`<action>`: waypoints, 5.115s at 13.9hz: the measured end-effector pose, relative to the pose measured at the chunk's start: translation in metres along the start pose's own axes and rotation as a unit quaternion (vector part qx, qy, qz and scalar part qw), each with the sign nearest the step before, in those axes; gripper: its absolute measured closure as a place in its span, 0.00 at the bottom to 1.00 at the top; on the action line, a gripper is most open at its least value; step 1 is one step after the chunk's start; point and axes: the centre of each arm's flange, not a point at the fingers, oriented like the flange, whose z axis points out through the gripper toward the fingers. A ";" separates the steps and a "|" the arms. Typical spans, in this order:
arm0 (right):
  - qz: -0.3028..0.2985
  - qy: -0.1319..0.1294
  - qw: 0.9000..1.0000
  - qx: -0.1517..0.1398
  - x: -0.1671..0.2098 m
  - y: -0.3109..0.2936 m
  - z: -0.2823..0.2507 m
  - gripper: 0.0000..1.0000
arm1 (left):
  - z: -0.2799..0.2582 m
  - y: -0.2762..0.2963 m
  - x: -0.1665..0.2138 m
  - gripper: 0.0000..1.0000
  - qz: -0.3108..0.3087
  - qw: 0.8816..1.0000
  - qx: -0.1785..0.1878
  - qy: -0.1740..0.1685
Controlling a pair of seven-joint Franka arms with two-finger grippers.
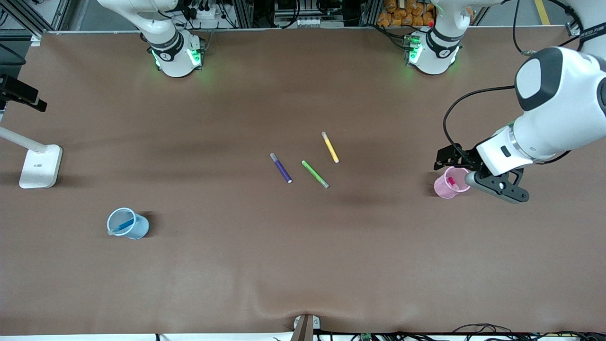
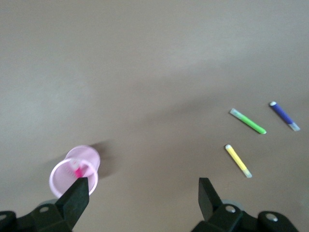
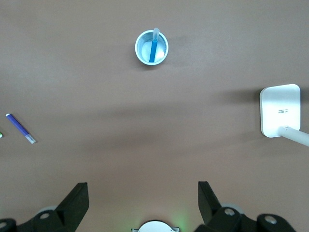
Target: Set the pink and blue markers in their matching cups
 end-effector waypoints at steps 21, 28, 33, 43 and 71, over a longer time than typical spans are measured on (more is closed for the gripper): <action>-0.005 -0.002 1.000 -0.001 0.001 -0.006 0.002 0.00 | -0.141 -0.030 -0.063 0.00 -0.141 0.986 0.080 -0.034; -0.007 -0.004 1.000 -0.001 0.003 -0.008 0.004 0.00 | -0.157 -0.026 -0.095 0.00 -0.149 0.985 0.084 -0.026; -0.009 -0.005 1.000 -0.001 0.004 -0.010 0.005 0.00 | -0.148 -0.029 -0.103 0.00 -0.152 0.985 0.085 -0.023; -0.012 -0.008 1.000 -0.002 0.006 -0.013 0.008 0.00 | -0.151 -0.048 -0.109 0.00 -0.170 0.981 0.087 -0.027; -0.012 -0.008 1.000 -0.002 0.006 -0.013 0.008 0.00 | -0.147 -0.054 -0.108 0.00 -0.205 0.972 0.107 -0.031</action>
